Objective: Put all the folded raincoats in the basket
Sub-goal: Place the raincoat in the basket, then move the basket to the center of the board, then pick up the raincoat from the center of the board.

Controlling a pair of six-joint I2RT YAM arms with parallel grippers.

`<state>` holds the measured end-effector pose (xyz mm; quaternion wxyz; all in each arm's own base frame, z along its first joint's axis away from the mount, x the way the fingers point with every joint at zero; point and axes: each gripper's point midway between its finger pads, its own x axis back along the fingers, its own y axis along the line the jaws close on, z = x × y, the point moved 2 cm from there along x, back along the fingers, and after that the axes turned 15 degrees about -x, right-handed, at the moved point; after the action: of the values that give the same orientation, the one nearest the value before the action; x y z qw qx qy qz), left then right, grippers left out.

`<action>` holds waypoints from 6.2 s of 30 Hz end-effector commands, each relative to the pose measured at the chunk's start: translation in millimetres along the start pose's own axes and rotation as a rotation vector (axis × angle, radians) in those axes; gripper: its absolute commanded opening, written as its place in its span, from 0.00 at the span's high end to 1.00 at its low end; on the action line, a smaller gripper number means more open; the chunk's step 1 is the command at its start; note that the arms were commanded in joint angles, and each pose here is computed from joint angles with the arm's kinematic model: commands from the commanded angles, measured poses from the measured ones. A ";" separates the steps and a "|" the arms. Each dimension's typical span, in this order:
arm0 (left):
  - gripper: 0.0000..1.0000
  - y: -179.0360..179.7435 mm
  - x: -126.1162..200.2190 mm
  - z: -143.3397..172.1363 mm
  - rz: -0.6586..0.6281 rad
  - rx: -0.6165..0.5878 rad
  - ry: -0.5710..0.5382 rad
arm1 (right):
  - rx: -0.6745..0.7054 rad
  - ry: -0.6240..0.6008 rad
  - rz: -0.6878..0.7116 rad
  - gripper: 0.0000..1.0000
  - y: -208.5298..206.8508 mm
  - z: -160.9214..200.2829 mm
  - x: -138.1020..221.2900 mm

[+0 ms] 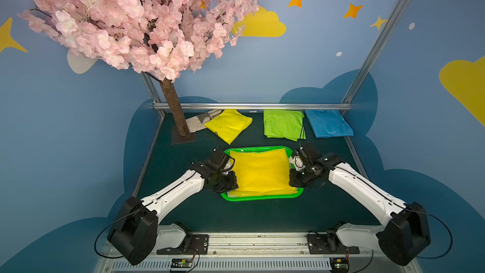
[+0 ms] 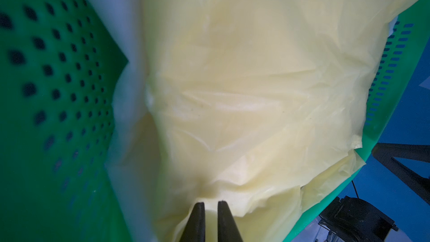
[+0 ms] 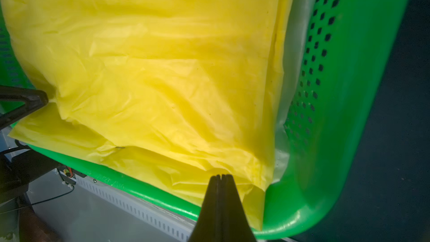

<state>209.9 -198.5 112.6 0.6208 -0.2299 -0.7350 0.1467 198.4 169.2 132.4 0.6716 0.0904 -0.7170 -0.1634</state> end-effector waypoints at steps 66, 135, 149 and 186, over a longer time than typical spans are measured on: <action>0.49 183.9 -24.8 -291.2 0.074 0.285 -0.474 | -0.044 -0.111 -0.118 0.35 33.6 -142.4 53.6; 0.58 207.7 -16.3 -198.3 0.107 0.416 -0.328 | 0.022 -0.075 -0.530 0.44 199.0 -301.8 -160.0; 0.61 209.6 -18.1 -200.3 0.106 0.424 -0.335 | -0.009 0.048 -0.602 0.82 212.8 -279.7 -185.0; 0.97 119.5 110.6 -247.3 0.139 0.243 -0.526 | 0.108 -0.166 -0.673 1.00 248.5 -259.1 0.9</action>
<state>461.7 -51.9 158.8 0.4412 -0.1362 -0.8195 0.3395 493.3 377.2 188.0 0.5296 0.3335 -0.7003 -0.3433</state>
